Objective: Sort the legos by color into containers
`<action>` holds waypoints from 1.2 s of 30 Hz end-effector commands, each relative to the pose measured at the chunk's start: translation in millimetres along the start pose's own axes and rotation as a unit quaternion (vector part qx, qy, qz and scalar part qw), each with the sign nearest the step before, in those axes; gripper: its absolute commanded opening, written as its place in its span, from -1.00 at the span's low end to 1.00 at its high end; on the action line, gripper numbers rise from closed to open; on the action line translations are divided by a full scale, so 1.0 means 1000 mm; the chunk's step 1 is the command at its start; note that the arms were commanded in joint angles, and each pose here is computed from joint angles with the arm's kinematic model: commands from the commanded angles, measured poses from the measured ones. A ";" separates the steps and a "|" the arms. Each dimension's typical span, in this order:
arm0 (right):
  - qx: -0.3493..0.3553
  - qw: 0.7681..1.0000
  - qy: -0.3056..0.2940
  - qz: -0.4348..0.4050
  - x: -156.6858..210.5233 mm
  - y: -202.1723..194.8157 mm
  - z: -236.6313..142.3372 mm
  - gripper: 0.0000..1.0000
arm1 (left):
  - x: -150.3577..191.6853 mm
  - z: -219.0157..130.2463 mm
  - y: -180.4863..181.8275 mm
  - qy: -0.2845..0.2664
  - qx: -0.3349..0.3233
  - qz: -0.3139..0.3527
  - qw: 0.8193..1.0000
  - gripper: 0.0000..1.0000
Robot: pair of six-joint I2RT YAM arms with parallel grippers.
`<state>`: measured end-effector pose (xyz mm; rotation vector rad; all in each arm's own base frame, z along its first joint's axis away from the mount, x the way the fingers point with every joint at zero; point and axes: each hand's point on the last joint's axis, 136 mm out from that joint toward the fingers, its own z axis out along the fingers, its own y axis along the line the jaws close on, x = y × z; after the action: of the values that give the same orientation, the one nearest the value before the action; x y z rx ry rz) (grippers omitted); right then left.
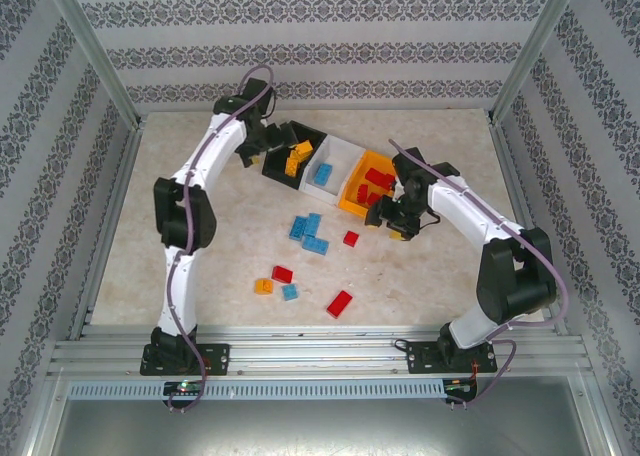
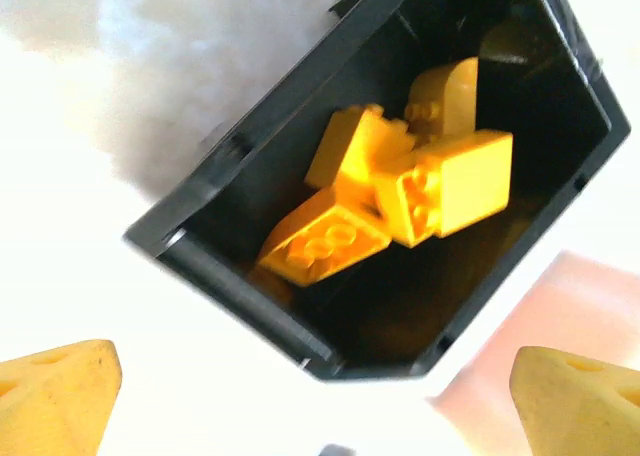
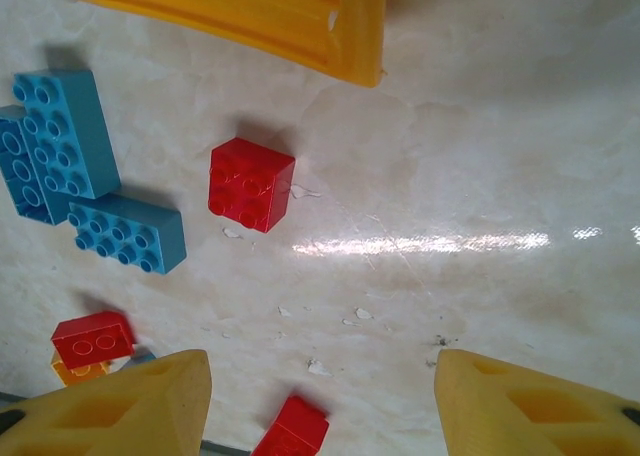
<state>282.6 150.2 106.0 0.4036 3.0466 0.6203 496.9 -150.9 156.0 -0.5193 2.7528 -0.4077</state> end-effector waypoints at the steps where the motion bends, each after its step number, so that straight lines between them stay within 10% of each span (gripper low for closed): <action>1: 0.004 1.000 -0.005 -0.013 0.005 0.009 -0.007 0.23 | 0.019 -0.043 0.020 -0.025 -0.016 0.041 0.999 1.00; 15: 0.064 0.997 0.020 -0.047 0.014 0.026 0.037 0.26 | 0.165 -0.044 0.121 0.028 -0.028 -0.024 0.999 1.00; 36: 0.159 0.987 0.020 -0.023 -0.018 0.030 0.088 0.36 | 0.181 -0.065 0.142 0.039 -0.061 0.018 0.997 1.00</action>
<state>310.7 207.8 39.0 0.2888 3.1846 0.1986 273.5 -87.0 113.2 -0.5336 2.8722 -0.2890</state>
